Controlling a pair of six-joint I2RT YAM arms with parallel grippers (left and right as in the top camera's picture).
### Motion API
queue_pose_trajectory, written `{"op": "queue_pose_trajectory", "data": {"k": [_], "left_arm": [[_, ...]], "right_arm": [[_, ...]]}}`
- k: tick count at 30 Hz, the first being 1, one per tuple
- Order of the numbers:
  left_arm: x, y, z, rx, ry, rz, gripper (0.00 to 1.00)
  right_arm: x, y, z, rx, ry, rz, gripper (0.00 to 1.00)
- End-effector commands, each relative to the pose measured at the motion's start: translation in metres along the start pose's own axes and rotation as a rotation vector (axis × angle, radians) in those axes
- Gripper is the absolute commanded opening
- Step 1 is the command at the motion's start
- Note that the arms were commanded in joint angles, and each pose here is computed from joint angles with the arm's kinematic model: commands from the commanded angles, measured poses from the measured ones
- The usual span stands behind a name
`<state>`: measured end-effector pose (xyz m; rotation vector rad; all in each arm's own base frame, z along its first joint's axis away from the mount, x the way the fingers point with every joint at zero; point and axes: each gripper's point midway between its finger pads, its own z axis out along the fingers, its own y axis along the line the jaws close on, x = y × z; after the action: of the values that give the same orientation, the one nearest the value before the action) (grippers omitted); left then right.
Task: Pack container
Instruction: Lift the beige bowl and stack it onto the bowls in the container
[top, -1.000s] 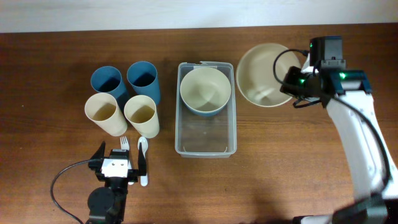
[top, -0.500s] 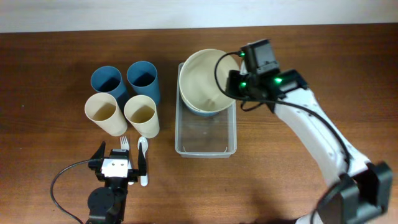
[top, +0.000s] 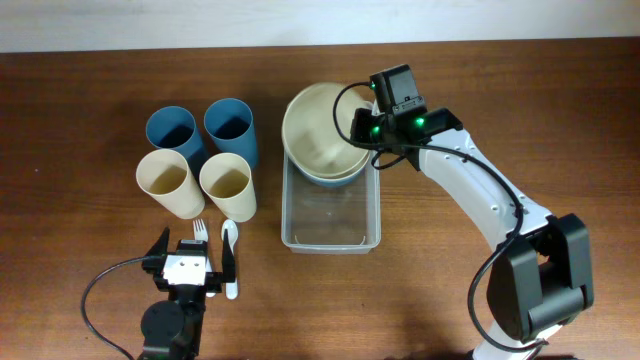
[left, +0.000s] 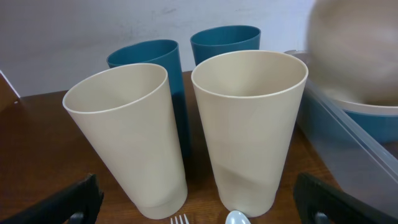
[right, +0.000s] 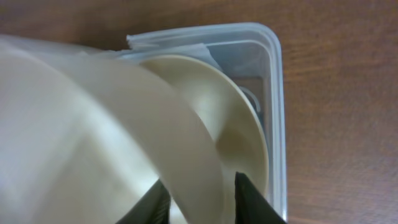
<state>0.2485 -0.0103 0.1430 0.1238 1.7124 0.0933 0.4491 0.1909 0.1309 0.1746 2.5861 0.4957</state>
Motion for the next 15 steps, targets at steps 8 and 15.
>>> {"op": "queue_pose_trajectory", "data": {"k": [8, 15], "left_arm": [[0.0, -0.001, 0.0, 0.005, -0.006, 0.016, 1.0], [0.0, -0.001, 0.0, 0.005, -0.006, 0.016, 1.0]], "right_arm": [[-0.024, 0.031, -0.051, -0.073, 0.006, -0.081, 0.46], [-0.035, -0.025, -0.11, 0.103, 0.06, 0.028, 0.52]]}}
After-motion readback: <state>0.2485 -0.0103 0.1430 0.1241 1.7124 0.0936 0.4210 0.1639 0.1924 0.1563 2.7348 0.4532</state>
